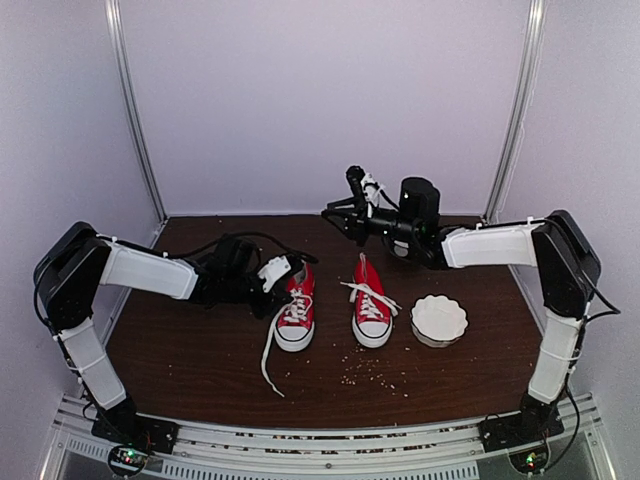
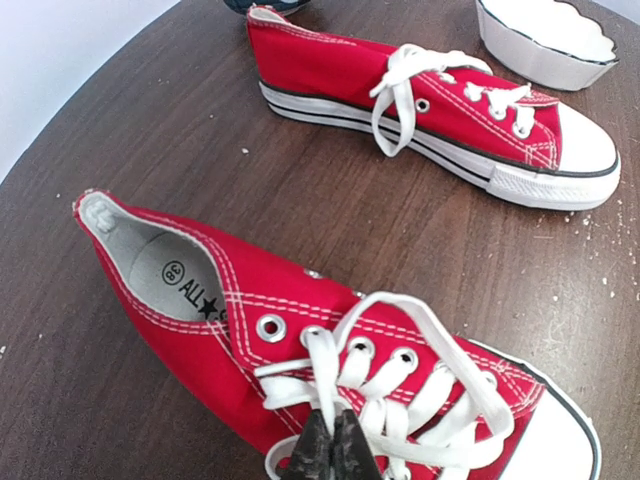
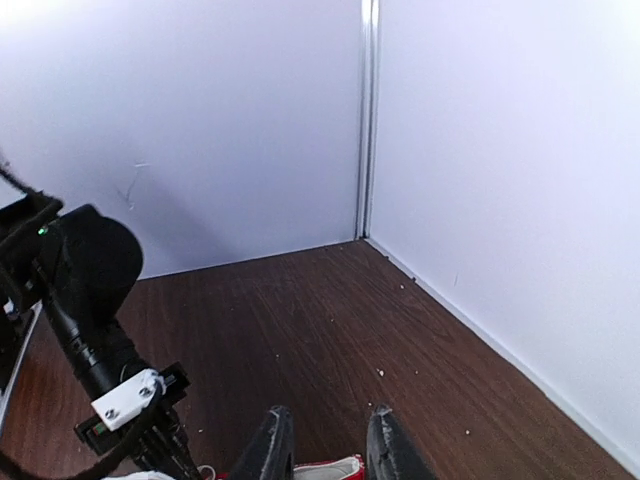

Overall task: Tie the shoes
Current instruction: Cross the shoelaces over the shoe.

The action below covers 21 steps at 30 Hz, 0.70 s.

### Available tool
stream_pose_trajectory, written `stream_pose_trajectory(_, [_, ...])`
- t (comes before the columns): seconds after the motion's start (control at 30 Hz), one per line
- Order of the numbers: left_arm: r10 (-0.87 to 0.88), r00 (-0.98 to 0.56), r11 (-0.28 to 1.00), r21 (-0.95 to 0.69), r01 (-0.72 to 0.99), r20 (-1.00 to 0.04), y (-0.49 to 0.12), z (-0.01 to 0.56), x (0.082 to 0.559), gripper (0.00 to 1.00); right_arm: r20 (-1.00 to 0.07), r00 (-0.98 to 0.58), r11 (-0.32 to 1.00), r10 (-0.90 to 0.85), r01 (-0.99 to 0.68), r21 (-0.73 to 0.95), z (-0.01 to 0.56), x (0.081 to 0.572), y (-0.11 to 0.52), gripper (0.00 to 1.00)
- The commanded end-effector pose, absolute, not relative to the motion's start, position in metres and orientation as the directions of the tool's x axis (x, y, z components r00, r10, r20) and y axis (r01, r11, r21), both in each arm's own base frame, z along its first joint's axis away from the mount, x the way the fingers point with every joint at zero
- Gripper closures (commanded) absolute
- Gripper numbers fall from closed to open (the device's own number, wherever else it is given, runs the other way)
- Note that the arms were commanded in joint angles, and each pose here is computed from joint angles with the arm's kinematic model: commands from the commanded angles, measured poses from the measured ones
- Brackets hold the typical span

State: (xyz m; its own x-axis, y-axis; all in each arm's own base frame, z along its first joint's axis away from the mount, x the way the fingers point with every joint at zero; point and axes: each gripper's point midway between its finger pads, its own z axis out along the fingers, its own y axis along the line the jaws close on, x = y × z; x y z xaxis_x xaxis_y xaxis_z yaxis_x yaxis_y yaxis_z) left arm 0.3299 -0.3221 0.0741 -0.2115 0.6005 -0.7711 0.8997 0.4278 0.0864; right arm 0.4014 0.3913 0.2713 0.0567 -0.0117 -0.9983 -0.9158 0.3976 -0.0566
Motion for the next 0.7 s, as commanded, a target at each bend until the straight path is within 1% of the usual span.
stream_pose_trajectory(0.0, [0.590, -0.164, 0.402, 0.112, 0.909, -0.791, -0.329, 0.081, 0.330, 1.00, -0.974, -0.224, 0.549, -0.033, -0.819, 0.170, 0.242, 0.427, 0.395, 0.76])
stream_pose_trajectory(0.1, [0.597, -0.170, 0.406, 0.112, 0.907, -0.784, -0.327, 0.078, 0.329, 1.00, -0.931, -0.346, 0.571, -0.118, -0.790, 0.222, 0.220, 0.430, 0.404, 0.75])
stream_pose_trajectory(0.17, [0.600, -0.173, 0.408, 0.112, 0.906, -0.781, -0.326, 0.075, 0.329, 1.00, -0.892, -0.423, 0.557, -0.156, -0.784, 0.275, 0.201, 0.427, 0.411, 0.76])
stream_pose_trajectory(0.23, [0.601, -0.182, 0.410, 0.104, 0.906, -0.779, -0.325, 0.072, 0.328, 1.00, -0.867, -0.465, 0.531, -0.179, -0.788, 0.313, 0.189, 0.419, 0.422, 0.78])
stream_pose_trajectory(0.4, [0.597, -0.199, 0.414, 0.086, 0.906, -0.777, -0.325, 0.069, 0.325, 1.00, -0.801, -0.502, 0.489, -0.327, -0.815, 0.312, 0.153, 0.398, 0.455, 0.80])
stream_pose_trajectory(0.5, [0.593, -0.201, 0.419, 0.085, 0.904, -0.780, -0.324, 0.068, 0.325, 1.00, -0.775, -0.524, 0.496, -0.354, -0.808, 0.319, 0.137, 0.397, 0.458, 0.83])
stream_pose_trajectory(0.67, [0.588, -0.201, 0.419, 0.082, 0.904, -0.784, -0.325, 0.070, 0.326, 1.00, -0.753, -0.513, 0.478, -0.412, -0.825, 0.301, 0.122, 0.387, 0.460, 0.84])
